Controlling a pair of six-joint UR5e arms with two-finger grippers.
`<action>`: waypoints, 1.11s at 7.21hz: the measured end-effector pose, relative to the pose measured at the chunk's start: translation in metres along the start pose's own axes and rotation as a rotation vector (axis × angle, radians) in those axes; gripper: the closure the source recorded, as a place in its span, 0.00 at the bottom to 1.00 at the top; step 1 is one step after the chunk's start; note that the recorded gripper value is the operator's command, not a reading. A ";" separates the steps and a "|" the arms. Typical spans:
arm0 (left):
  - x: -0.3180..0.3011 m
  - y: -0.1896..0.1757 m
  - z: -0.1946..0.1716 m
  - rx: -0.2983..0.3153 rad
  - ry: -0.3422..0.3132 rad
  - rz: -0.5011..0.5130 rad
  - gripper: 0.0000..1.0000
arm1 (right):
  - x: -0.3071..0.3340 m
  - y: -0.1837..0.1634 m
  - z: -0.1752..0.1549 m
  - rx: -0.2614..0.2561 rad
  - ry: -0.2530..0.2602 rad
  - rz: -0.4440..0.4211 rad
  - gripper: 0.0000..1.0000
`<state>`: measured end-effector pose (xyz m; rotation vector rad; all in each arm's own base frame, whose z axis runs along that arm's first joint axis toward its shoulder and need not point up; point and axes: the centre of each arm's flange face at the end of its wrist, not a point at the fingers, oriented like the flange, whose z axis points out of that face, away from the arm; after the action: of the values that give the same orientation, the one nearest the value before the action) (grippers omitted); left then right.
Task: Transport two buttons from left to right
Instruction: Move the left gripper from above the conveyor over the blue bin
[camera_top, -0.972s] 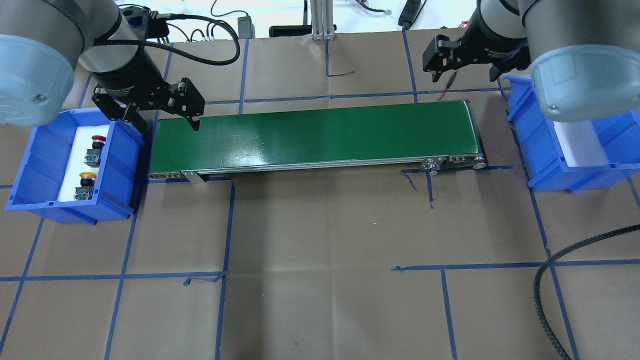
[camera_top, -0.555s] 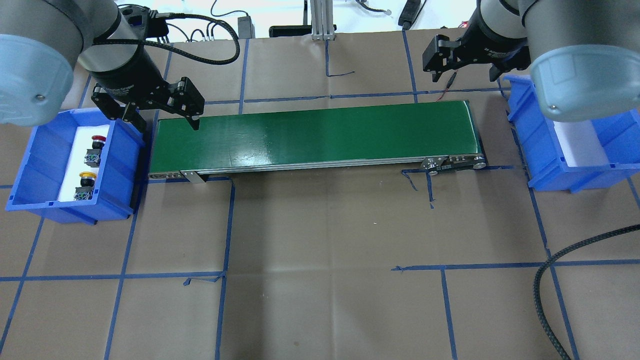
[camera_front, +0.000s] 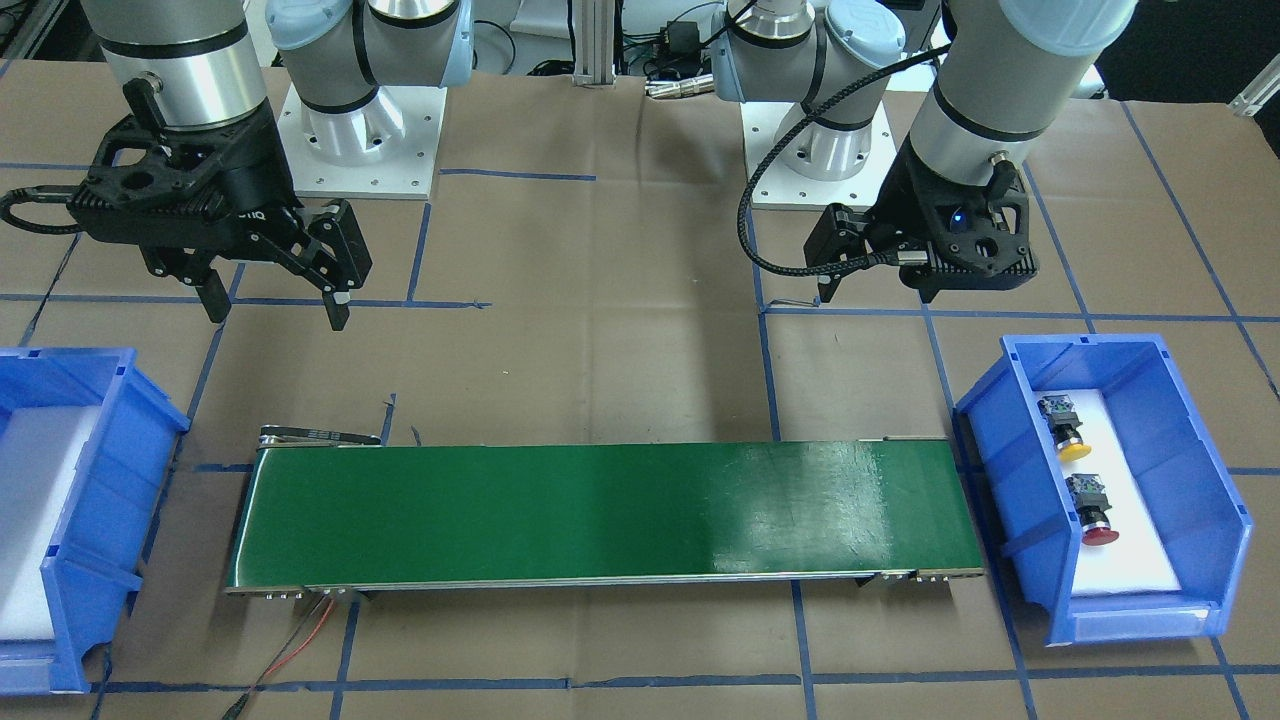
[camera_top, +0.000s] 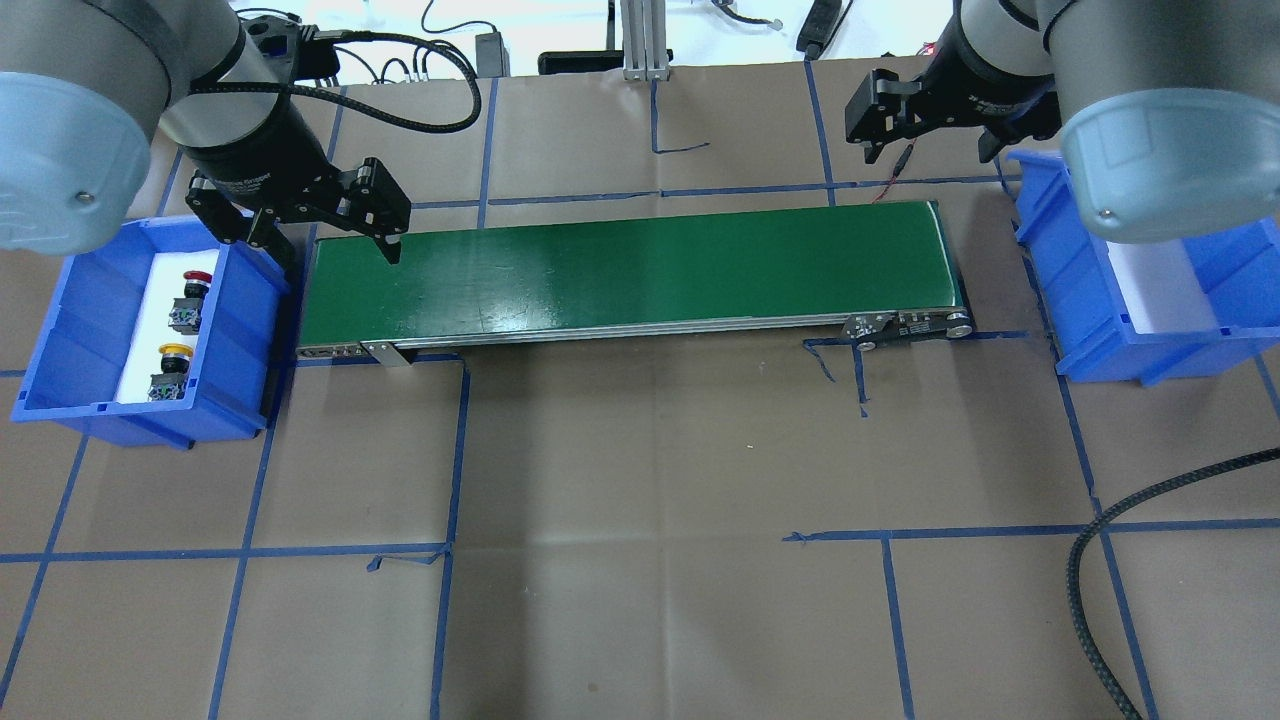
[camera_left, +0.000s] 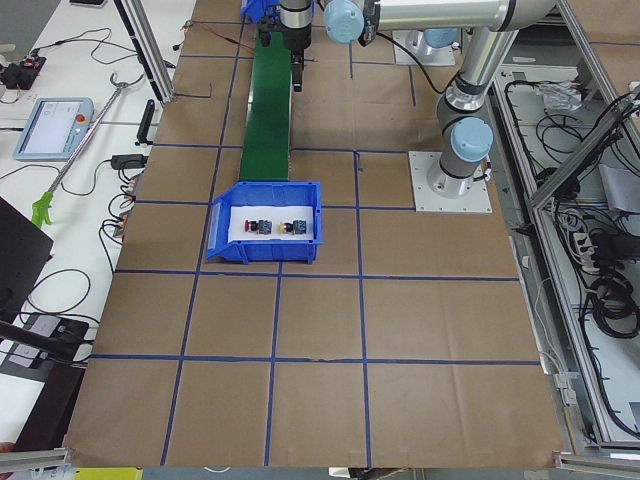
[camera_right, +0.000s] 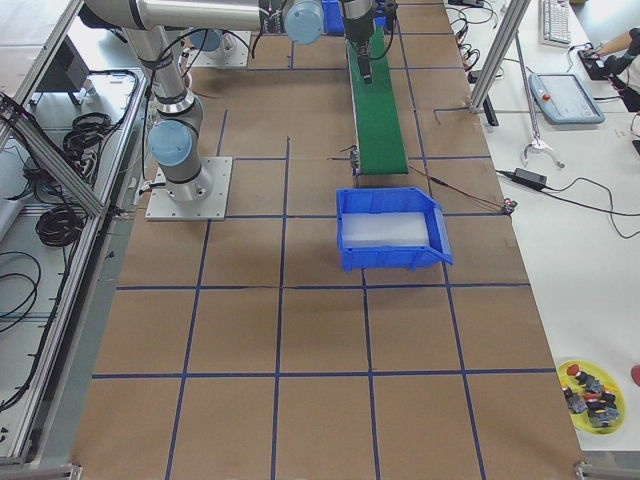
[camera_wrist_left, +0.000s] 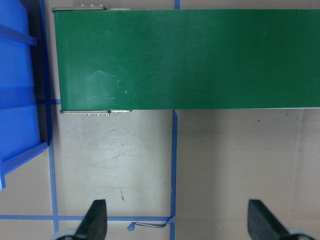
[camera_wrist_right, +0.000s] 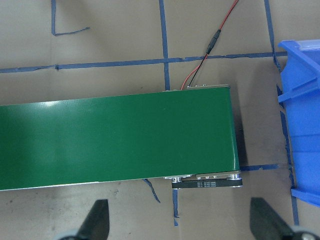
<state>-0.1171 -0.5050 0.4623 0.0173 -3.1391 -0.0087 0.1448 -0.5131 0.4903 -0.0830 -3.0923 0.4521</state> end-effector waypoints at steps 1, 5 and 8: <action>-0.002 0.002 0.000 0.001 0.000 0.002 0.00 | 0.000 0.000 0.000 0.000 0.000 0.000 0.00; -0.084 -0.015 0.004 -0.007 0.001 -0.025 0.00 | 0.000 0.000 0.000 0.000 0.000 0.000 0.00; -0.198 -0.017 0.017 -0.033 0.009 0.013 0.00 | 0.000 0.001 0.000 -0.001 0.000 0.000 0.00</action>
<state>0.0807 -0.5199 0.4447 -0.0027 -3.1298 -0.0600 0.1448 -0.5126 0.4902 -0.0830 -3.0924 0.4511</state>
